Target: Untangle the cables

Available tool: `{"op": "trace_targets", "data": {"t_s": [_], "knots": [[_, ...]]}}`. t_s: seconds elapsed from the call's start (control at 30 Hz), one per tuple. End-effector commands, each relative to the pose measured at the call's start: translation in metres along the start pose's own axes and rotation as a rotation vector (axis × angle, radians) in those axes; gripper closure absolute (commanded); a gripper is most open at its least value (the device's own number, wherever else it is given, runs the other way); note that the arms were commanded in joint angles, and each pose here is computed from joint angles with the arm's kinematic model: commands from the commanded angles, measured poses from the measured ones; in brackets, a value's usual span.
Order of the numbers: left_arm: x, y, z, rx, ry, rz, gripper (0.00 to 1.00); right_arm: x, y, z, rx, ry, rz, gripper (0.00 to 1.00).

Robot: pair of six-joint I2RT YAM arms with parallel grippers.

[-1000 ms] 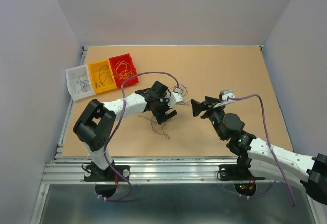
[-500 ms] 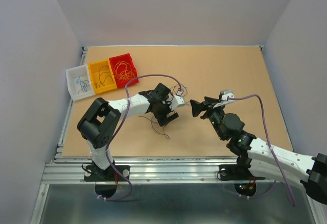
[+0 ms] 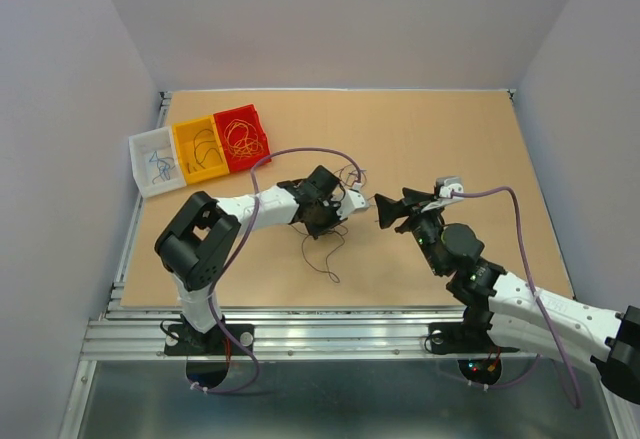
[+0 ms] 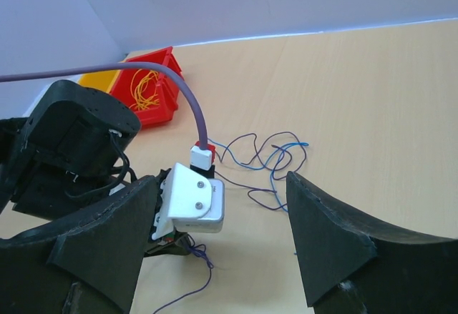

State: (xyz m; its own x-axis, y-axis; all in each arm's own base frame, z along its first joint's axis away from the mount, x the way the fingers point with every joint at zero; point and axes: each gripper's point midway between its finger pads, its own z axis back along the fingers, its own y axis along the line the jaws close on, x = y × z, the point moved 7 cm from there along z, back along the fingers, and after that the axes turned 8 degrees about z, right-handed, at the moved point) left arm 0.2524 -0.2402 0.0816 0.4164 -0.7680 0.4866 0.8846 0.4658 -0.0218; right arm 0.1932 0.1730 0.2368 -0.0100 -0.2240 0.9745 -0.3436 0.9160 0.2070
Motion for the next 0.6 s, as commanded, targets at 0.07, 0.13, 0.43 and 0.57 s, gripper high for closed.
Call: {"op": "trace_targets", "data": {"t_s": [0.07,0.13,0.43,0.57], "knots": [[0.016,0.039,0.056,0.109,-0.127,0.087,1.0,0.001,-0.001,0.0,-0.015,-0.019,-0.013,0.22],[0.028,0.056,0.091,0.109,-0.228,0.11,1.0,0.001,-0.001,0.0,-0.015,-0.021,-0.013,0.22],[0.006,0.169,0.205,0.379,-0.386,0.315,1.0,0.0,0.002,-0.002,0.002,-0.017,-0.014,0.22],[-0.002,0.219,0.239,0.572,-0.38,0.395,1.0,-0.001,0.003,-0.003,0.005,-0.016,-0.014,0.22]]}}
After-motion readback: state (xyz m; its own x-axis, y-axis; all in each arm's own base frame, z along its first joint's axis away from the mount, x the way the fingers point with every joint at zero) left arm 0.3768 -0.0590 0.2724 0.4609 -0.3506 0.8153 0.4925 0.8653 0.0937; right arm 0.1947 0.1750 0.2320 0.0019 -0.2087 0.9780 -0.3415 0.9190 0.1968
